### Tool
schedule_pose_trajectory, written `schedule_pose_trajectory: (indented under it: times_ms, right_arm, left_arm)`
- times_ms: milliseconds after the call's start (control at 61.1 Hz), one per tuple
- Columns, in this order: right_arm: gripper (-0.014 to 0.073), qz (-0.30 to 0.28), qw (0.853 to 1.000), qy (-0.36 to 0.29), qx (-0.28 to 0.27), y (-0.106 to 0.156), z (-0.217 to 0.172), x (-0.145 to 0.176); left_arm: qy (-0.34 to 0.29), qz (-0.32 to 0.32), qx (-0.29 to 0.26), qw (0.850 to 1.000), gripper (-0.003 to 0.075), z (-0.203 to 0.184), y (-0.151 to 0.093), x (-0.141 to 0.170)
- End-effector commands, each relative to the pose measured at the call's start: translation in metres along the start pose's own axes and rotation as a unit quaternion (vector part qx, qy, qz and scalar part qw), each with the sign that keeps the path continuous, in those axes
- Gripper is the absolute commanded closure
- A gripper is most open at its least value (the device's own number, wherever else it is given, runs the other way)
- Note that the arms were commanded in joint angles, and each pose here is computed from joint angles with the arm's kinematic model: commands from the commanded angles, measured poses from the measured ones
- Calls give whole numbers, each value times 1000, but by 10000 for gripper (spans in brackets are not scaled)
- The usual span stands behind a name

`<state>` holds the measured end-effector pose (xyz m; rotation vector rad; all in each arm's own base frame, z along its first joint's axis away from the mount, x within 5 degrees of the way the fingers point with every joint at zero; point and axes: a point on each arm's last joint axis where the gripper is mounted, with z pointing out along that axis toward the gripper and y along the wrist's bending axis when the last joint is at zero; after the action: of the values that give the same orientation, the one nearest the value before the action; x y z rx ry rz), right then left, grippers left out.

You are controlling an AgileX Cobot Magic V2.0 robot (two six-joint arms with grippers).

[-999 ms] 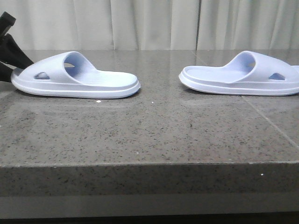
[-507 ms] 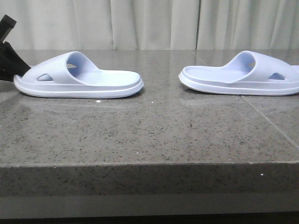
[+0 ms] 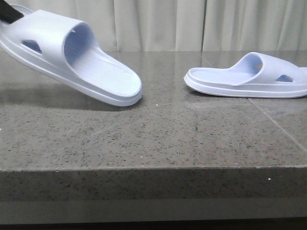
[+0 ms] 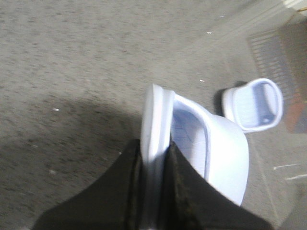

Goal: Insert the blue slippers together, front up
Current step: 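Lift the slipper with the left gripper and tilt it up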

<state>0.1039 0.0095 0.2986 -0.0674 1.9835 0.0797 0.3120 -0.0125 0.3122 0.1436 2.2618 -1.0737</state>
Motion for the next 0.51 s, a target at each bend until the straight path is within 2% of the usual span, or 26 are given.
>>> schedule_pose_trajectory:
  times_ms: [0, 229, 491]
  right_arm:
    - [180, -7, 999, -49, 6, -1, -3, -17]
    - [180, -7, 999, -50, 6, -1, -3, -17]
    - [180, -7, 999, -52, 6, -1, -3, -17]
  left_arm:
    - [-69, 22, 55, 996, 741, -21, -37, 1]
    - [-130, 11, 98, 987, 741, -34, -58, 26]
    - [-147, -28, 95, 984, 741, -30, -50, 48]
